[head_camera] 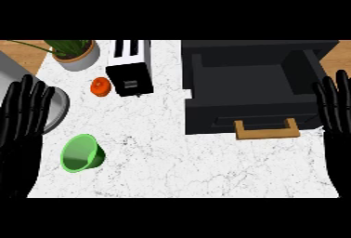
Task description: Pick up the cup, place it into the drawer and close the drawer
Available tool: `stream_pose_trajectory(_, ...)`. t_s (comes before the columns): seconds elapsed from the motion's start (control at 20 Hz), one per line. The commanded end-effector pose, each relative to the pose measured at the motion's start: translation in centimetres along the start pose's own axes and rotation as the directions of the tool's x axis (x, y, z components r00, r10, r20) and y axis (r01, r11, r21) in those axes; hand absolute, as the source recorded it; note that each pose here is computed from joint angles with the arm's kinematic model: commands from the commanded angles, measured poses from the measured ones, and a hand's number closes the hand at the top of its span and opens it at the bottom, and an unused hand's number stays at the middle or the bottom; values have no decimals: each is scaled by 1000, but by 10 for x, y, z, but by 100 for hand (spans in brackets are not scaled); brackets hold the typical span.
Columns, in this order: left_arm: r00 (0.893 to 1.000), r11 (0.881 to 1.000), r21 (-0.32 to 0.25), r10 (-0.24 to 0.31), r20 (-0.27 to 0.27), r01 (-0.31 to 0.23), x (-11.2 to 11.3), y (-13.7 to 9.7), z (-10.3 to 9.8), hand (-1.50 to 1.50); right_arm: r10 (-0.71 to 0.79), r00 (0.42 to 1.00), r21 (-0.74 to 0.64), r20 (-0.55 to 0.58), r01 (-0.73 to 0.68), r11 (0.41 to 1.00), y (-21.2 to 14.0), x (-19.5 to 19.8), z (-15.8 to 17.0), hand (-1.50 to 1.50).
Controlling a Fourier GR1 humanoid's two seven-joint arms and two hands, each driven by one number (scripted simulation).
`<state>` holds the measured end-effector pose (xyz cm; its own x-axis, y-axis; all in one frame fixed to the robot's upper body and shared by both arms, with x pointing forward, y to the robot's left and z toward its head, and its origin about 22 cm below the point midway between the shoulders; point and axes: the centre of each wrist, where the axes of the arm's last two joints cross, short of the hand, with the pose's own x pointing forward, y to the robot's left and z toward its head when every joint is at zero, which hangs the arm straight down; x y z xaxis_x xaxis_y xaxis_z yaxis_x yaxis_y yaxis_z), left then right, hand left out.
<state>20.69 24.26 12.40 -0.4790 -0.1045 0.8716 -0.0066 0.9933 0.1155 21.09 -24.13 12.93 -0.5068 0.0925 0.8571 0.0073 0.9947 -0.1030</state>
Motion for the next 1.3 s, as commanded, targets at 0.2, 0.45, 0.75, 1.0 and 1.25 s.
stream_pose_trajectory(0.2,972,869,439,-232,-48,229,-5,-3,-1,-150,-26,1000,23,-10,26,999,8,-6,-1,-150)
stream_pose_trajectory(0.45,992,766,631,-80,-95,122,-15,-31,-17,-150,-156,983,115,-98,167,979,13,-1,-2,-150)
stream_pose_trajectory(0.75,992,751,647,-85,-98,128,-31,-56,-1,-150,-138,987,82,-84,145,986,16,-16,-1,-150)
stream_pose_trajectory(1.0,992,751,648,-79,-101,126,-29,-74,-16,-150,-133,987,100,-89,141,985,16,3,5,-150)
stream_pose_trajectory(1.25,990,747,652,-67,-120,130,-39,-53,-19,-150,-159,980,75,-117,168,983,21,-17,5,-150)
